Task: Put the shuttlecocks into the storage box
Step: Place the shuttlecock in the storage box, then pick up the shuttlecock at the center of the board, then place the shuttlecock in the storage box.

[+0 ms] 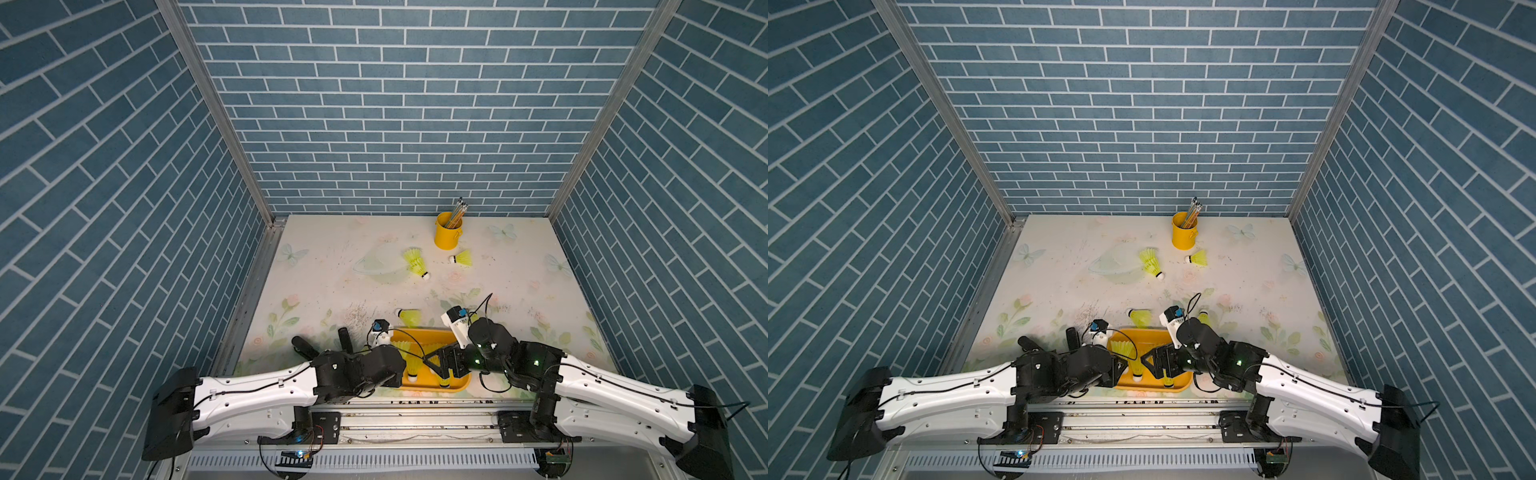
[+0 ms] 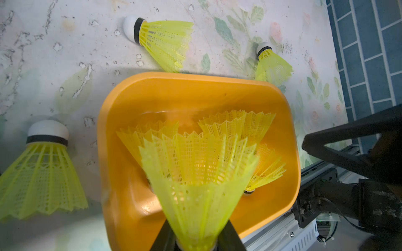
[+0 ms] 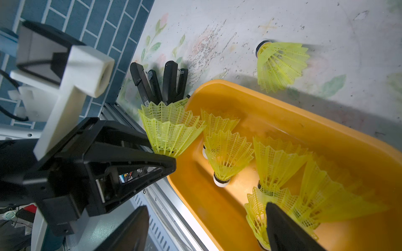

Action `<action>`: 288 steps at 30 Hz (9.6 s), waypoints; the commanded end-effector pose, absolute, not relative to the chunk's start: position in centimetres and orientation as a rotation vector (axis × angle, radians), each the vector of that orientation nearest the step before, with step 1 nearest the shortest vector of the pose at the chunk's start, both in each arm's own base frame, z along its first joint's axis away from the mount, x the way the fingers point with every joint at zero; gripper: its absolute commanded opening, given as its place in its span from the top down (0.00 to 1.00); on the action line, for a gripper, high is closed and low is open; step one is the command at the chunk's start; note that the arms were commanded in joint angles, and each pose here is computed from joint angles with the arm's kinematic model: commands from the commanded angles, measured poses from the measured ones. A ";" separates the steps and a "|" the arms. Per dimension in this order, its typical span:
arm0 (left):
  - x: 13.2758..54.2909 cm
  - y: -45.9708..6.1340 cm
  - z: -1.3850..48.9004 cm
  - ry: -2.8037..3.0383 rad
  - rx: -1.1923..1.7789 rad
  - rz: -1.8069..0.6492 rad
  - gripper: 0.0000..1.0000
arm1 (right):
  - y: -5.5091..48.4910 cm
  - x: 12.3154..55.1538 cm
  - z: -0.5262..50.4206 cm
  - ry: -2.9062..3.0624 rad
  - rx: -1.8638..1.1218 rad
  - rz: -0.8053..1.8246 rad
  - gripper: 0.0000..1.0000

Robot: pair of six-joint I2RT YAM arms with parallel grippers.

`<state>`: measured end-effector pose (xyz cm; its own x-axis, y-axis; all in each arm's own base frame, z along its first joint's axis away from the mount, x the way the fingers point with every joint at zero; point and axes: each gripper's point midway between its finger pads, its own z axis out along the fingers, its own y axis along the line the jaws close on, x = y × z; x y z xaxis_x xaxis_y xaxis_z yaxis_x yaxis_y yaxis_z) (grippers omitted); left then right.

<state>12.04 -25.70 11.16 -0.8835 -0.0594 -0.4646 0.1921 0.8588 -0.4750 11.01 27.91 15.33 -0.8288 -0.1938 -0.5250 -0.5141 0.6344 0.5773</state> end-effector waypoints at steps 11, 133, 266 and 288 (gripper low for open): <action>11.1 -24.0 9.5 2.585 0.008 -0.634 0.77 | 28.7 11.0 14.6 2.461 -0.550 1.055 0.14; 33.2 -12.5 10.2 2.487 0.330 -0.635 0.01 | 37.6 30.9 3.4 2.746 1.033 0.487 0.40; 8.5 -26.1 14.1 2.365 0.350 -0.923 0.05 | 28.3 6.5 9.8 2.792 -0.399 0.791 0.88; 8.5 -26.4 13.9 2.367 0.347 -0.912 0.05 | 28.1 6.9 9.0 2.819 -0.405 0.761 0.62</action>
<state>8.47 -26.55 14.28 -0.8073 0.0327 -0.5892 0.4254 0.7242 -0.5427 6.83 28.22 9.18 -0.9430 -0.2055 -0.2618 -0.3110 0.8239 0.4738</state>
